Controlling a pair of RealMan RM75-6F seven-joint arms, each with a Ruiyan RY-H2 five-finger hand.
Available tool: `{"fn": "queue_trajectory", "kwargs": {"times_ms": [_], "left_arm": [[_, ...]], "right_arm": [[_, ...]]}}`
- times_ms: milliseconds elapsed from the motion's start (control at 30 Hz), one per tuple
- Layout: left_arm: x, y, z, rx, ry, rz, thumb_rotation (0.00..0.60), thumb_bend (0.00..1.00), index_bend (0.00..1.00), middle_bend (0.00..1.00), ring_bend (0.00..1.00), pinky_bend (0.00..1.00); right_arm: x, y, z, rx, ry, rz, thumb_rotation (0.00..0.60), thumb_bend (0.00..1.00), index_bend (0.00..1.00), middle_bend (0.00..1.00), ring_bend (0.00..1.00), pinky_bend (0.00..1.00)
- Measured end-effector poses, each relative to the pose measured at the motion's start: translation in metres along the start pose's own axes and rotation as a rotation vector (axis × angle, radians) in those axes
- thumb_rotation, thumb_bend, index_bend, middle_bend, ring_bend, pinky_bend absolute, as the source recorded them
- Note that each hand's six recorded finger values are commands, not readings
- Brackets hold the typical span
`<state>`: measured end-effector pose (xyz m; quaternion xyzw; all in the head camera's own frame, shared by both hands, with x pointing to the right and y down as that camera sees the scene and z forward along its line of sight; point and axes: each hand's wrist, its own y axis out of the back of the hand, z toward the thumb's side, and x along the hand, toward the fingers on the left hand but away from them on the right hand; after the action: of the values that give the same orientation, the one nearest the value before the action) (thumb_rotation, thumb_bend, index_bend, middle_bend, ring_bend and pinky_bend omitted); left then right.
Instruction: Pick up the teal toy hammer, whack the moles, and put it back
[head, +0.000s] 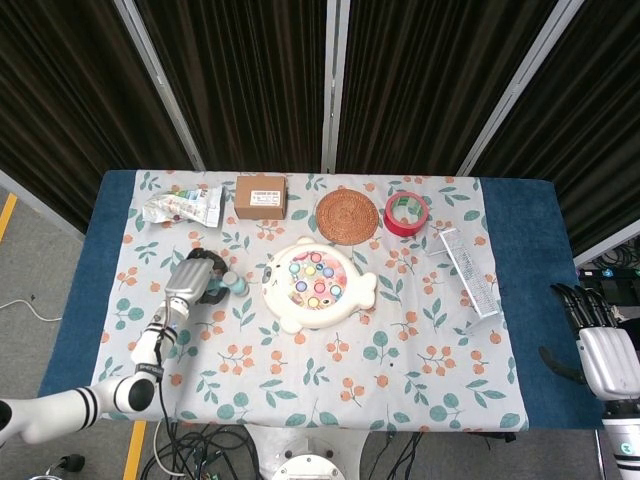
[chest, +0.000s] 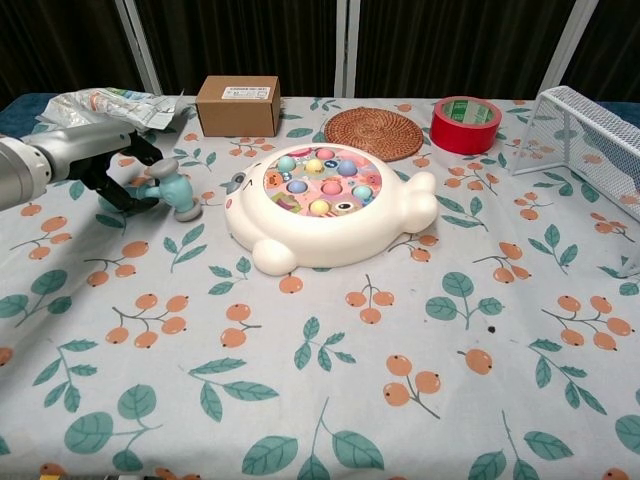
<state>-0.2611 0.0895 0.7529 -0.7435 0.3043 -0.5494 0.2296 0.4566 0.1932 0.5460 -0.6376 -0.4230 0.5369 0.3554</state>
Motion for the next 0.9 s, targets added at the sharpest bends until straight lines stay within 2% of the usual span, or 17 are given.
{"fn": "queue_trajectory", "kwargs": {"times_ms": [300,467,633,900], "left_arm": [[-0.002,-0.002,0.001,-0.029,-0.032,0.022,0.6,0.48,0.55,0.39,0.24,0.19],[-0.003,-0.001,0.002,-0.022,-0.064,0.038,0.6,0.48,0.55,0.43,0.3,0.3],[-0.005,0.007,0.006,-0.002,-0.126,0.075,0.6,0.48,0.55,0.47,0.36,0.41],[-0.01,0.028,0.016,0.022,-0.265,0.154,0.6,0.51,0.56,0.54,0.46,0.51]], "right_arm": [[0.0,0.0,0.001,0.001,0.0,0.0,0.6,0.18,0.0,0.08,0.0,0.0],[0.001,0.0,0.0,0.002,-0.002,-0.002,0.6,0.18,0.0,0.08,0.0,0.0],[0.002,0.001,0.0,0.003,-0.003,-0.006,0.6,0.18,0.0,0.08,0.0,0.0],[0.004,0.002,0.002,0.001,0.0,-0.007,0.6,0.18,0.0,0.08,0.0,0.0]]}}
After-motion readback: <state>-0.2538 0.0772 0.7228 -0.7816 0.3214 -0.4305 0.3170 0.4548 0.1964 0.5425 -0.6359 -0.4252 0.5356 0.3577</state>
